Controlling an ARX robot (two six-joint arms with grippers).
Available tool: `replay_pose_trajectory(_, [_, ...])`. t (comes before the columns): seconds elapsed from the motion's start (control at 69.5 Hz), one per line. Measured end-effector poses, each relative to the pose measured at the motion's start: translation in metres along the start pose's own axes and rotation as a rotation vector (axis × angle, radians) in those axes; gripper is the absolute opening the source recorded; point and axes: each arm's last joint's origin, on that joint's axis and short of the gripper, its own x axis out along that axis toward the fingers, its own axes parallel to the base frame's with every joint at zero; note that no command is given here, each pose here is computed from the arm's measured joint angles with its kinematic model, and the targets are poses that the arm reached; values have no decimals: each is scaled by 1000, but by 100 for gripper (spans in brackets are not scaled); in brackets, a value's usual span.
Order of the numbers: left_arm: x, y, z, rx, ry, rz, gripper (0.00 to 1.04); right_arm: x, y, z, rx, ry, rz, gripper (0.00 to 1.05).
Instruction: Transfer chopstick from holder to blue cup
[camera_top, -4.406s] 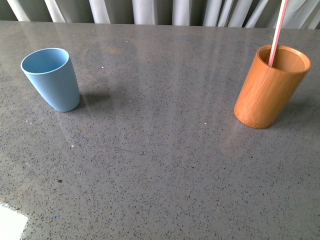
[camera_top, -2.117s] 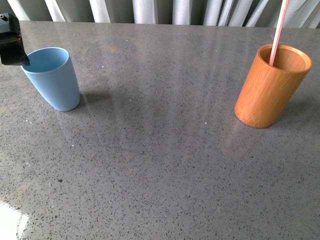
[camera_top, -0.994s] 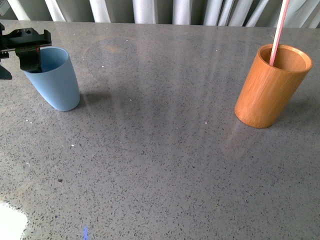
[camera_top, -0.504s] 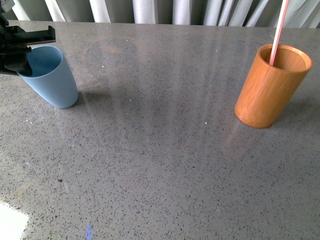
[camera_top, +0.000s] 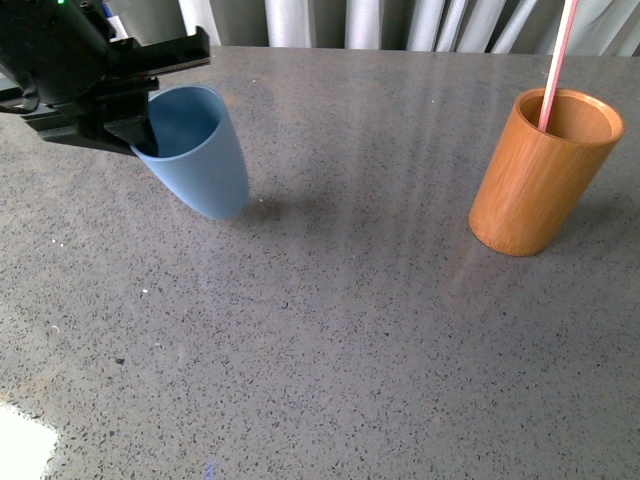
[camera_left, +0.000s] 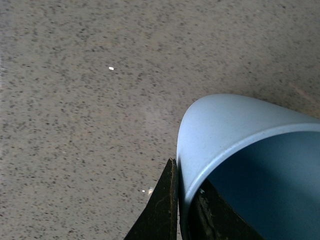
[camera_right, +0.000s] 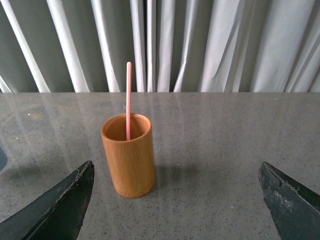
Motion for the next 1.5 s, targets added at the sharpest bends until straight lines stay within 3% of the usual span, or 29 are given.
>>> replay_pose_trajectory(0.259, [15, -24, -9, 23, 33, 0, 3, 0, 0, 0, 0, 0, 0, 96])
replay_pose_trajectory(0.677, [27, -33, -12, 6, 45, 5, 3, 0, 0, 0, 0, 0, 0, 96])
replay_pose_trajectory(1.267, [5, -39, 3, 1, -30, -59, 95, 0, 0, 0, 0, 0, 0, 96])
replay_pose_trajectory(1.497, [-33, -29, 12, -22, -161, -103, 96, 0, 0, 0, 0, 0, 0, 96])
